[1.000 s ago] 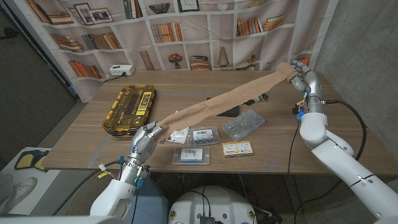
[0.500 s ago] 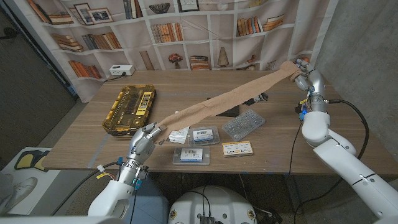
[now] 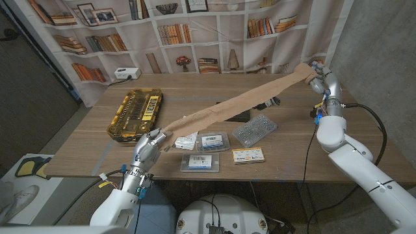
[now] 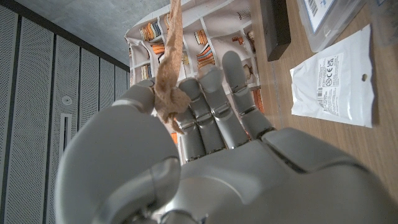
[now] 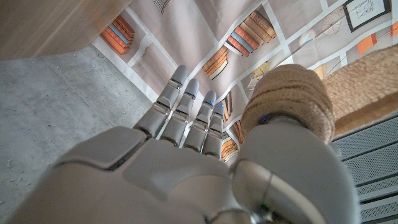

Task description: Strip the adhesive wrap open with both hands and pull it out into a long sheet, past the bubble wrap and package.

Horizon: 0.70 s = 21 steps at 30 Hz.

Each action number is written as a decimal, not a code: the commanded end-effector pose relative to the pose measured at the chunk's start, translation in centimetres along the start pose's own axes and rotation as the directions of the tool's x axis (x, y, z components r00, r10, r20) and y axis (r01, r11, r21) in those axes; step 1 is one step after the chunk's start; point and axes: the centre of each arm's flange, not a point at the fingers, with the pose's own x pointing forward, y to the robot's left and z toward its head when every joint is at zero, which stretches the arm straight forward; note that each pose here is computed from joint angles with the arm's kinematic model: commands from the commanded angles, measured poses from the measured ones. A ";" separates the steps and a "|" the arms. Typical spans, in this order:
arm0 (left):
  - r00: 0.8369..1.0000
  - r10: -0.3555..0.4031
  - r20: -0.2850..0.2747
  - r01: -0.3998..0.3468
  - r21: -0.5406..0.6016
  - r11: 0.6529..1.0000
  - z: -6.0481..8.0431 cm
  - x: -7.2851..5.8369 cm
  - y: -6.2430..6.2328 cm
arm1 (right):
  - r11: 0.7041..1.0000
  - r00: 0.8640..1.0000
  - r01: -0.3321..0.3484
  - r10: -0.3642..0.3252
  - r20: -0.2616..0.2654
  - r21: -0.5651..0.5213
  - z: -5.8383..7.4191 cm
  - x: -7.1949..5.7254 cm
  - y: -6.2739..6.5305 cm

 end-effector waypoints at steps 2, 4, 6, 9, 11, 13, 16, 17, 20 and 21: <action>1.000 -0.005 -0.014 0.005 -0.006 1.000 0.2 -1.2 0.2 | 1.000 1.000 0.003 -0.004 -0.022 -0.008 -0.4 0.2 0.0; 1.000 -0.010 -0.015 0.010 -0.006 1.000 0.2 -1.3 0.3 | 1.000 1.000 0.007 -0.007 -0.026 -0.007 -0.5 0.1 0.0; 1.000 -0.016 -0.017 0.016 -0.005 1.000 0.2 -1.3 0.3 | 1.000 1.000 0.003 -0.003 -0.023 -0.009 -0.5 0.1 0.0; 1.000 -0.025 -0.019 0.025 -0.005 1.000 0.2 -1.4 0.4 | 1.000 1.000 0.002 -0.002 -0.021 -0.007 -0.5 0.1 -0.1; 0.999 -0.027 -0.023 0.027 0.001 1.000 0.3 -1.5 0.6 | 1.000 1.000 0.008 -0.008 -0.026 0.006 -0.5 0.1 -0.1; 0.999 -0.027 -0.022 0.027 0.002 1.000 0.4 -1.6 0.7 | 1.000 0.999 0.011 -0.010 -0.031 0.014 -0.5 0.0 -0.2; 0.999 -0.029 -0.023 0.029 0.002 1.000 0.4 -1.7 0.7 | 1.000 0.999 0.014 -0.013 -0.032 0.022 -0.6 0.0 -0.2; 0.999 -0.032 -0.024 0.032 0.003 0.999 0.5 -1.7 0.7 | 1.000 0.999 0.013 -0.013 -0.030 0.024 -0.5 0.0 -0.3; 0.999 -0.039 -0.023 0.039 0.002 0.999 0.6 -1.8 0.6 | 1.000 1.000 0.011 -0.010 -0.022 0.028 -0.4 0.1 -0.4; 0.999 -0.041 -0.022 0.041 0.004 0.999 0.6 -1.9 0.6 | 0.999 1.000 0.017 -0.016 -0.026 0.034 -0.3 0.1 -0.4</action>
